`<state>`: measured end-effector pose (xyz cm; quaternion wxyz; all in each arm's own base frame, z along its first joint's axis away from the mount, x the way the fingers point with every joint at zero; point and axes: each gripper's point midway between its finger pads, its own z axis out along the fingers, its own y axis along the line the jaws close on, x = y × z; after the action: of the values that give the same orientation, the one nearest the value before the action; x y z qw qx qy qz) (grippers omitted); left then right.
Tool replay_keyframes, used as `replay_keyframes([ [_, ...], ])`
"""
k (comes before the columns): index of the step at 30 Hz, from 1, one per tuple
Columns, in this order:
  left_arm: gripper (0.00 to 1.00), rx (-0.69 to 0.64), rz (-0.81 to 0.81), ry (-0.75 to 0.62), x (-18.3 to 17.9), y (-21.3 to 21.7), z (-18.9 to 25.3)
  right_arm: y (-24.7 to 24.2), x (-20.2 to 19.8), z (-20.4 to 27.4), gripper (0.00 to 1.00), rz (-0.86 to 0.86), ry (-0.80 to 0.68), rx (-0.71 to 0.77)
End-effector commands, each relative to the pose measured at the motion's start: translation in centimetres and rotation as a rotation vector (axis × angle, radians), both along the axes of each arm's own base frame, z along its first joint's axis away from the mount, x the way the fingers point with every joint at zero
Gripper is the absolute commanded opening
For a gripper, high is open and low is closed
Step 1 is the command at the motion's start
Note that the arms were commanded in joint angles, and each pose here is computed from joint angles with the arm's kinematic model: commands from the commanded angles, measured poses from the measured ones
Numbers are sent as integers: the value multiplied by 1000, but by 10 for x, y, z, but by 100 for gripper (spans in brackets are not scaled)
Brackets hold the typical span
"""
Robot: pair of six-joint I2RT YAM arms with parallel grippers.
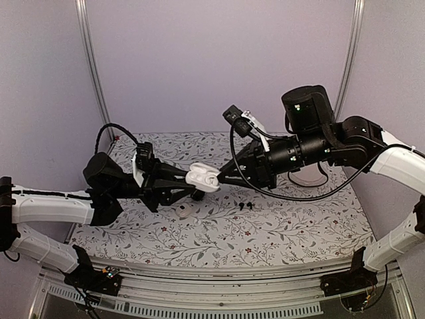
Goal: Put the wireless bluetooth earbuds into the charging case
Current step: Pass from the left arm to the right
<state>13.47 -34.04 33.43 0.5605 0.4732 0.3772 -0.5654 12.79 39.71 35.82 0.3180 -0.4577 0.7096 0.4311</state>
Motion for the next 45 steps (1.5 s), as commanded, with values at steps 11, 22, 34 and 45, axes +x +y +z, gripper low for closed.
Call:
replay_keyframes([
  [11, 0, 13, 31, 15, 11, -3, 8, 8, 2, 0, 29, -7, 8, -19],
  [22, 0, 14, 32, 14, 11, -4, 8, -4, 19, -3, 31, -115, -39, -58],
  [34, 0, 39, -54, 15, 0, -6, 5, 15, 2, -4, 38, 17, 6, 4],
  [45, 0, 16, -68, 20, -2, -5, 9, 18, -3, -17, 37, 58, 48, -11],
])
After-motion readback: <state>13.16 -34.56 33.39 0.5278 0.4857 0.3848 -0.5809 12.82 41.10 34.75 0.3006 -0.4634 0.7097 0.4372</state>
